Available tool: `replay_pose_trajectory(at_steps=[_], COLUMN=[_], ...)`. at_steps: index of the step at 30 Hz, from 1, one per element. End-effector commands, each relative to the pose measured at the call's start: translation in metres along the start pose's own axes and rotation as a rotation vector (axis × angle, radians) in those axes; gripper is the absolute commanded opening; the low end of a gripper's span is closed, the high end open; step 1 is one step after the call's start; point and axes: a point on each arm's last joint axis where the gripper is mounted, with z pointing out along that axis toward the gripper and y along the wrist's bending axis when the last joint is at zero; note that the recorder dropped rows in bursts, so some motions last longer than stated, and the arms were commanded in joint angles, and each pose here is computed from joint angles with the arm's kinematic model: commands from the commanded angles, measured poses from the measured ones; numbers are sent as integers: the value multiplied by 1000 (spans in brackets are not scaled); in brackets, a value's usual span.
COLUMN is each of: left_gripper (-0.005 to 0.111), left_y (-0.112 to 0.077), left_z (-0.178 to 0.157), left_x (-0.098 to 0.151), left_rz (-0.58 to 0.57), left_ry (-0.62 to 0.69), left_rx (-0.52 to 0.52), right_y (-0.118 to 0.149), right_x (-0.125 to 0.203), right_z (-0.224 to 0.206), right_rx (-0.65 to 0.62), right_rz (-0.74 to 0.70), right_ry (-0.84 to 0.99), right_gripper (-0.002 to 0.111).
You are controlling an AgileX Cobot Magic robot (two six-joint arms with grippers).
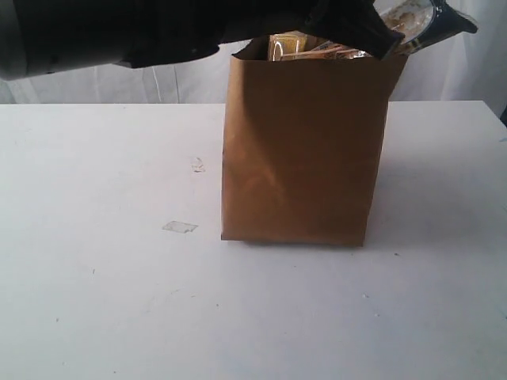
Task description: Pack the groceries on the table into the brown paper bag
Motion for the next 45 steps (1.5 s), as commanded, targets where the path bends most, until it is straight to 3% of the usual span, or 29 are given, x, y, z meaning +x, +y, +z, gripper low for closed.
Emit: replay_pose_trajectory(at_steps=[1, 5, 9, 20, 23, 25, 28, 32, 37, 45], left_gripper=[34, 28, 0, 0, 0, 0, 0, 0, 0, 0], left_y=[9, 16, 26, 46, 58, 65, 74, 84, 102, 88], left_z=[-15, -27, -39, -90, -108, -118, -136, -163, -219, -252], left_x=[-17, -28, -36, -62, -46, -20, 15, 67, 121, 149], left_rz=[-29, -43, -56, -81, -20, 61, 199, 268, 267, 102], left_ry=[-35, -55, -53, -112, -10, 119, 290, 492, 634, 624], left_rx=[-28, -61, -128, -206, -353, -491, -601, -671, -750, -686], right_y=[0, 0, 0, 0, 0, 0, 0, 0, 0, 0], right_x=[1, 1, 1, 1, 1, 1, 1, 1, 1, 1], right_z=[0, 0, 0, 0, 0, 0, 0, 0, 0, 0], right_rx=[1, 1, 1, 1, 1, 1, 1, 1, 1, 1], right_rz=[-11, -11, -11, -11, -11, -11, -11, -11, -11, -11], right_ry=[-6, -6, -6, -6, -6, -6, -6, -6, -6, -6], right_gripper=[0, 0, 0, 0, 0, 0, 0, 0, 0, 0])
